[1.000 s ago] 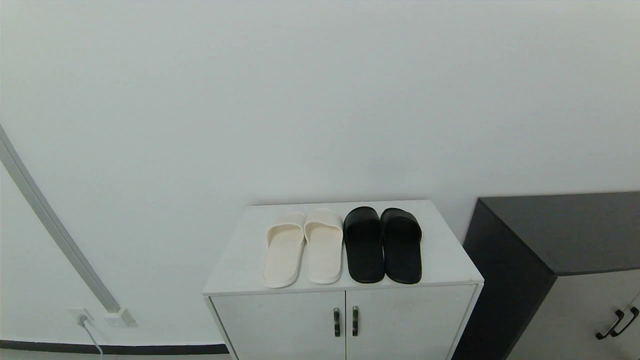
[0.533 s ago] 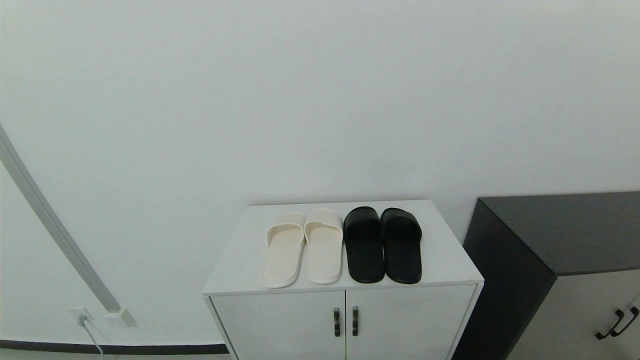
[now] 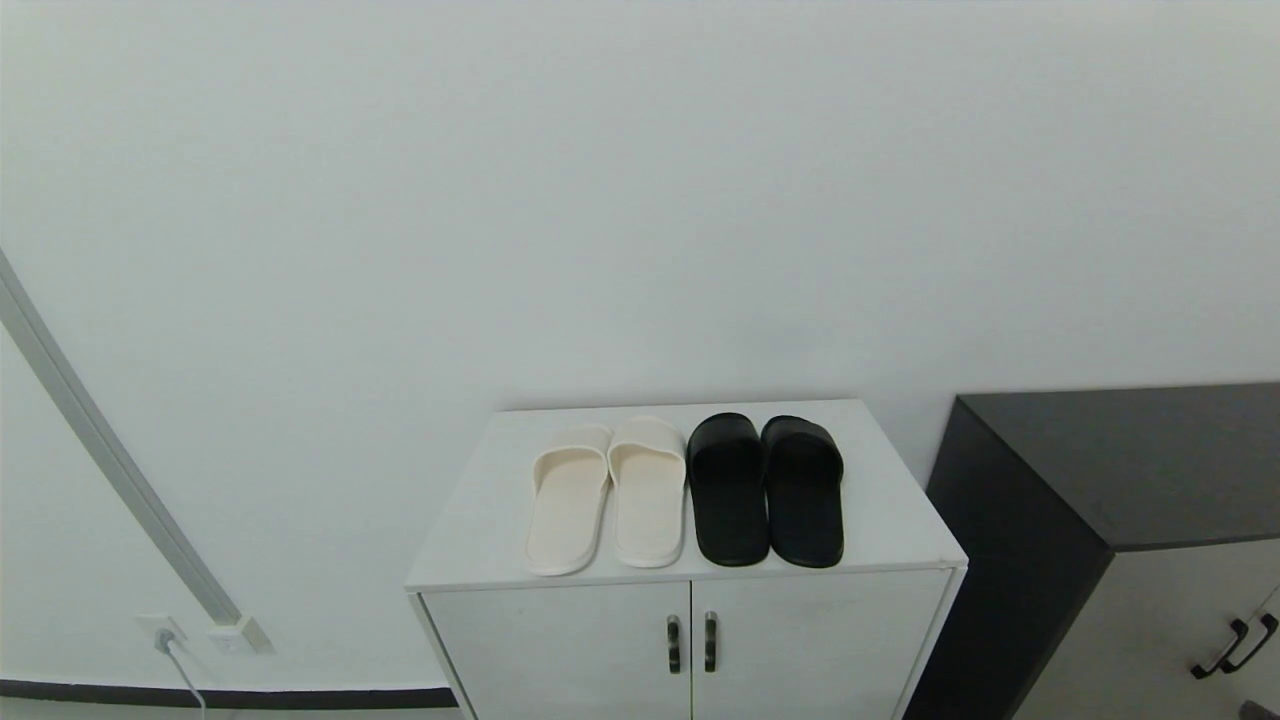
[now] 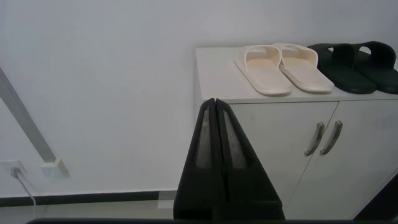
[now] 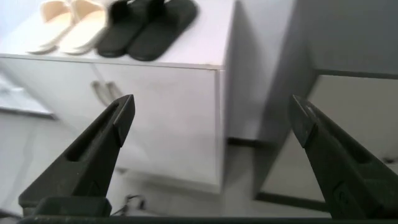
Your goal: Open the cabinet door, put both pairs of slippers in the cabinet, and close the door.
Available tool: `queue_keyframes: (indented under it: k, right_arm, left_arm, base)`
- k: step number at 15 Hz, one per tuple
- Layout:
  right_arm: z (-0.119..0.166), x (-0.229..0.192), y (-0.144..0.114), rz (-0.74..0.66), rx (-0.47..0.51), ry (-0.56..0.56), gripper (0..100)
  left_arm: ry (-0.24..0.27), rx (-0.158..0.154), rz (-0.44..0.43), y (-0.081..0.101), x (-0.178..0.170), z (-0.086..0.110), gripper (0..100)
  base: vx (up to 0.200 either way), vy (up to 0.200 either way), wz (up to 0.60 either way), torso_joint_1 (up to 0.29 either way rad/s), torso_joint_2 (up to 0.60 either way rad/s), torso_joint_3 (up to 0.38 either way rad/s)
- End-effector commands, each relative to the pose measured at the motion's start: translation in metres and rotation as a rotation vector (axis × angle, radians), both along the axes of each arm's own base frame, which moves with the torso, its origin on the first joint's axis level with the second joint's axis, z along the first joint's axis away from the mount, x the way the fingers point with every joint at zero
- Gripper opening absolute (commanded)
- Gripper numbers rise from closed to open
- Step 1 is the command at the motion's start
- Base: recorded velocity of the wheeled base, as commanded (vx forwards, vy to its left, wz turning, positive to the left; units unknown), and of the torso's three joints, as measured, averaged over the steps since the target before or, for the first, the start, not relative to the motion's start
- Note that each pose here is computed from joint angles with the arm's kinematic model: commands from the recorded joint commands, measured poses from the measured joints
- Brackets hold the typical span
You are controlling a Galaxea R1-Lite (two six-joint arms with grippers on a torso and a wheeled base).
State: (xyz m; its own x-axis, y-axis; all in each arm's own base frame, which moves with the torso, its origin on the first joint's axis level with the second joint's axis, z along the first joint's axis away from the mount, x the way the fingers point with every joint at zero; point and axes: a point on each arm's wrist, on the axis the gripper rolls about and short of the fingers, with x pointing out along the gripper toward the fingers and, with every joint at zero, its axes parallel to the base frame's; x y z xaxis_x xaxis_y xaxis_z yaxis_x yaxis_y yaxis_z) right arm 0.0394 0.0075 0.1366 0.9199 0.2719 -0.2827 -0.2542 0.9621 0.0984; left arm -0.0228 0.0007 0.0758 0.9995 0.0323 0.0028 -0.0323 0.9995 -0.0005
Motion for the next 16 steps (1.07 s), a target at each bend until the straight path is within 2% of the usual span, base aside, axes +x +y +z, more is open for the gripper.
queue_keyframes:
  k: [1, 5, 7, 10, 12, 16]
  right_arm:
    - [0.016, 0.031, 0.007, 0.059, 0.025, 0.1, 100]
    - [0.039, 0.068, 0.028, 0.123, 0.004, 0.145, 100]
    - [0.05, 0.086, 0.05, 0.153, 0.043, 0.154, 100]
    - [0.059, 0.107, 0.096, 0.169, 0.037, 0.149, 100]
    - [0.063, 0.121, 0.136, 0.14, 0.036, 0.146, 100]
    - [0.041, 0.161, 0.185, 0.013, -0.007, 0.167, 100]
  left_arm:
    - [0.0, 0.004, -0.003, 0.0, 0.0, 0.0, 0]
    - [0.0, 0.007, -0.003, 0.0, 0.0, 0.0, 0]
    - [0.0, 0.007, -0.003, 0.0, 0.0, 0.0, 0]
    - [0.0, 0.005, -0.003, 0.0, 0.0, 0.0, 0]
    - [0.0, 0.007, -0.003, 0.0, 0.0, 0.0, 0]
    - [0.0, 0.007, -0.005, 0.0, 0.0, 0.0, 0]
  base:
    - [0.0, 0.0, 0.0, 0.0, 0.0, 0.0]
    - [0.0, 0.0, 0.0, 0.0, 0.0, 0.0]
    - [0.0, 0.0, 0.0, 0.0, 0.0, 0.0]
    - [0.0, 0.0, 0.0, 0.0, 0.0, 0.0]
    - [0.0, 0.0, 0.0, 0.0, 0.0, 0.0]
    - [0.0, 0.0, 0.0, 0.0, 0.0, 0.0]
